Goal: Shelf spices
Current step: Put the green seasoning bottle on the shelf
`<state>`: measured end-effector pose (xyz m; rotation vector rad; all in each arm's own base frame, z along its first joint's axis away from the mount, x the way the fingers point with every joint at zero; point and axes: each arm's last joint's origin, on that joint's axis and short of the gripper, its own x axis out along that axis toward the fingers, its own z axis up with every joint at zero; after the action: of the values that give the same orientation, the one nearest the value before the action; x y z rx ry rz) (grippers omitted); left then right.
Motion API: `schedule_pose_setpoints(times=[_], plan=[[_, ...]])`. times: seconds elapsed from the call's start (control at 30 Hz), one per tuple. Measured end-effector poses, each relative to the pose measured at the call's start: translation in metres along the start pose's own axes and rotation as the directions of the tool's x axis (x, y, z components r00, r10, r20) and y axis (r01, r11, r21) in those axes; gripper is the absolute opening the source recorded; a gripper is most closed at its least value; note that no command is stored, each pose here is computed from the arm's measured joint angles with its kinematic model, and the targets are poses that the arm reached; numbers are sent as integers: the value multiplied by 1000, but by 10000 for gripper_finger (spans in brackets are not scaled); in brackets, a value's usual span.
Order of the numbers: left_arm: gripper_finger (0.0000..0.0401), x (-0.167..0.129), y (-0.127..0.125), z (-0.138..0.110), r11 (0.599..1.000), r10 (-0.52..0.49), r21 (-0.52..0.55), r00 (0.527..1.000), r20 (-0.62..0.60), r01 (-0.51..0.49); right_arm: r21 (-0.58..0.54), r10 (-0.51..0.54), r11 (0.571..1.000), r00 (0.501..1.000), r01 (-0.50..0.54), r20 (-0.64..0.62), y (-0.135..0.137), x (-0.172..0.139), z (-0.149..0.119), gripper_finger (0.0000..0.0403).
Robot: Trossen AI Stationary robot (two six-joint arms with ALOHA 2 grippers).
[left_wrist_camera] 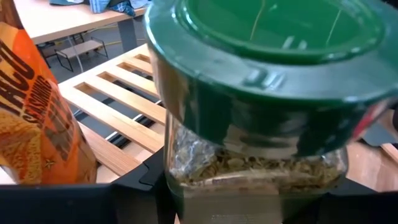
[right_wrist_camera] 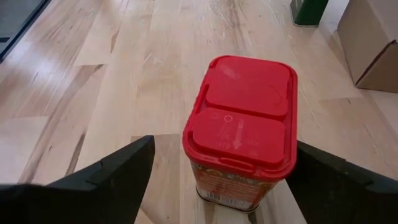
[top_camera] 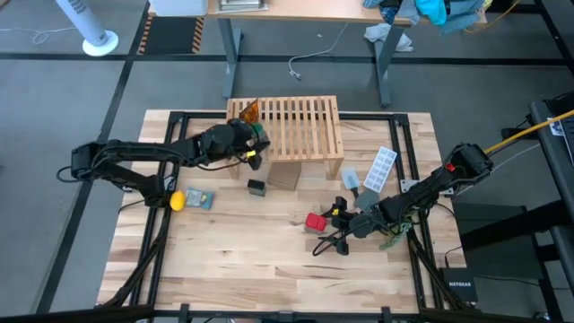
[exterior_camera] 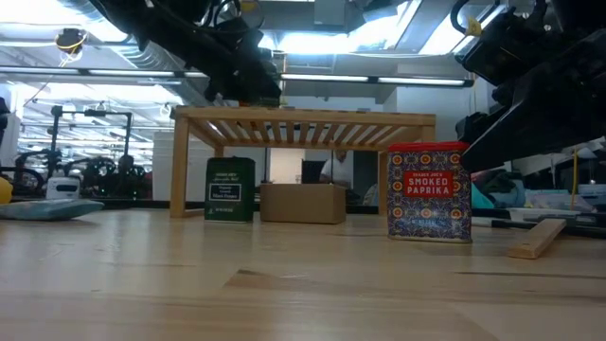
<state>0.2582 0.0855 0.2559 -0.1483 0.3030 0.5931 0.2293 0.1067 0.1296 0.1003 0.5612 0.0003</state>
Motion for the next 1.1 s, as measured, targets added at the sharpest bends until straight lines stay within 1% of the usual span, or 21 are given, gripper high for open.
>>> schedule_pose_setpoints(times=[0.17, 0.2, 0.33, 0.43, 0.8, 1.1], plan=[[184, -1, -2, -1, 1000, -10, 2, 1000, -2, 10, 0, 0, 1000, 1000, 0, 0, 0, 0, 0, 342], [189, -1, -3, -1, 1000, -11, 1, 1000, -3, 11, 0, 0, 1000, 1000, 0, 0, 0, 0, 0, 342], [244, -1, -4, -1, 1000, -16, 2, 1000, -2, 16, 0, 0, 1000, 1000, 0, 0, 0, 0, 0, 342], [262, -1, -4, -1, 1000, -15, 2, 1000, -2, 15, 0, 0, 1000, 1000, 0, 0, 0, 0, 0, 342], [261, -1, -4, 0, 1000, -16, -2, 1000, 10, 16, 0, 0, 1000, 1000, 0, 0, 0, 0, 0, 342], [258, -2, -6, 13, 999, -32, -37, 991, 133, 38, 0, 0, 1000, 1000, 0, 0, 0, 0, 0, 342]])
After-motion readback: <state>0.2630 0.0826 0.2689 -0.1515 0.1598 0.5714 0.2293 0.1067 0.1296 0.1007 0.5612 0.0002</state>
